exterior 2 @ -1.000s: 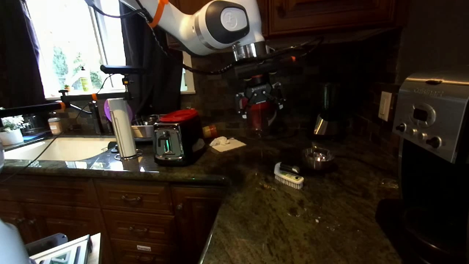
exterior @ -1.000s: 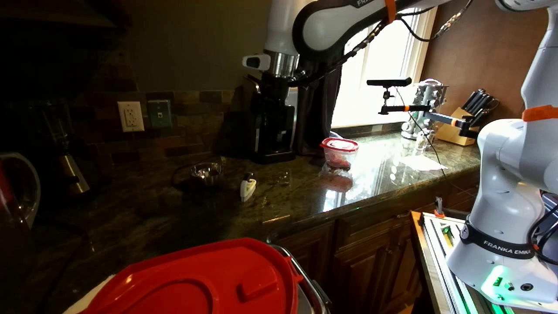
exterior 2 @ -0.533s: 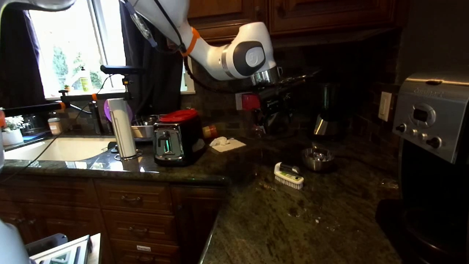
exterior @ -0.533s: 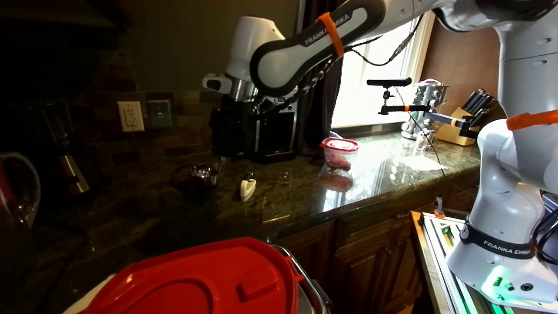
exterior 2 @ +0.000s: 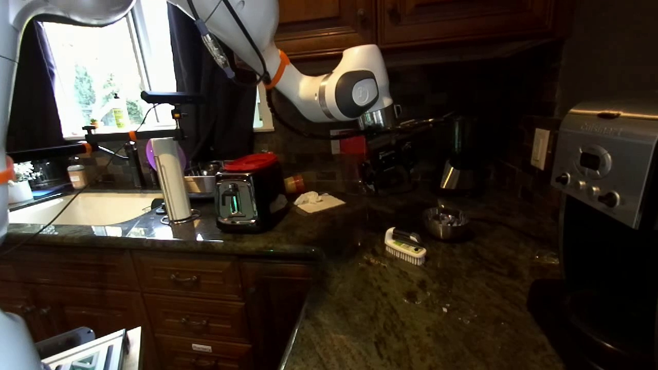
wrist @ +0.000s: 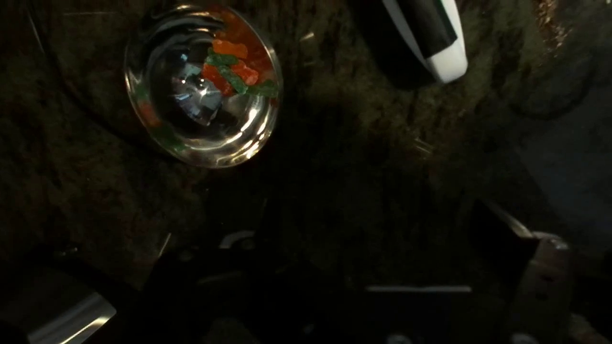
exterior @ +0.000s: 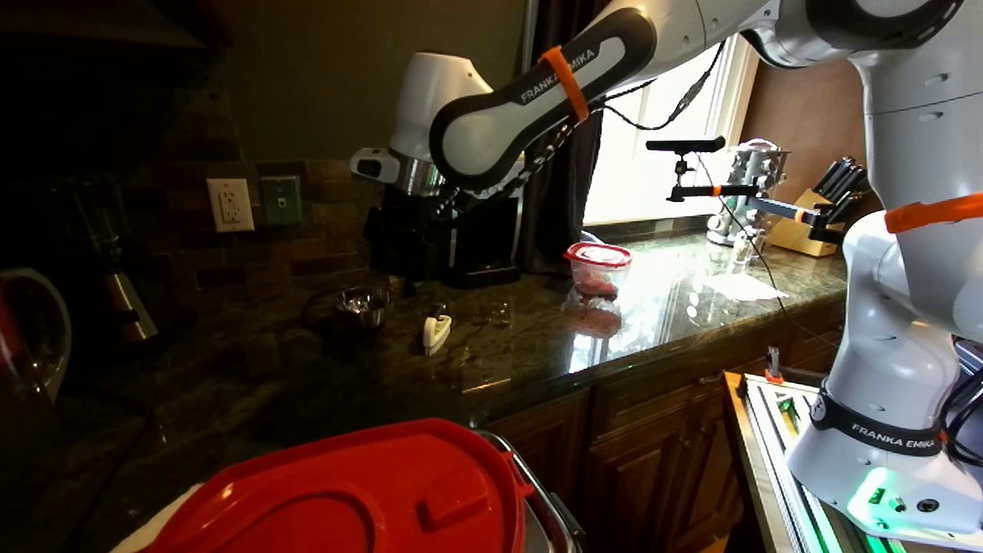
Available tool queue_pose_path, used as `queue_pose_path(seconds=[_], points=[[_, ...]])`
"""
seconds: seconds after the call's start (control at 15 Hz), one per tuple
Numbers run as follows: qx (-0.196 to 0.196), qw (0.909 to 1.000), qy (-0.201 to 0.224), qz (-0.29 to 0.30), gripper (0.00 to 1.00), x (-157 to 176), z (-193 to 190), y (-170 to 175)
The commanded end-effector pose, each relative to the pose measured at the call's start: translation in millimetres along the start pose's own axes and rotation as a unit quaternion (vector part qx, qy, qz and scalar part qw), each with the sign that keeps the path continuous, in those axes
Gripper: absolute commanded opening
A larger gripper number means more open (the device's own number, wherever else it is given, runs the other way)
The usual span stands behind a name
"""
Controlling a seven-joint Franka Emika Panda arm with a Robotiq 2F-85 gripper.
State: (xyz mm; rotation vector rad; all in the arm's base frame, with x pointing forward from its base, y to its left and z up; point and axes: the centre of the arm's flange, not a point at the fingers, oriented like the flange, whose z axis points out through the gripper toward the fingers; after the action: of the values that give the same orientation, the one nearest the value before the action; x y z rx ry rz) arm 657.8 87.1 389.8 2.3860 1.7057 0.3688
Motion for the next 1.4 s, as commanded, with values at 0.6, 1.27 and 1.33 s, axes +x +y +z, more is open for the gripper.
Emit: queue_pose_path(seconds=[0.6,1.27,1.33], points=[[-0.020,0.9978,0.003,0.064,0.62,-12,96,65],[-0.019,0.9963,-0.027,0.079,0.01,-19,115,60],[-0.021,0.9965,-0.029,0.075,0.00,-18,113,57]])
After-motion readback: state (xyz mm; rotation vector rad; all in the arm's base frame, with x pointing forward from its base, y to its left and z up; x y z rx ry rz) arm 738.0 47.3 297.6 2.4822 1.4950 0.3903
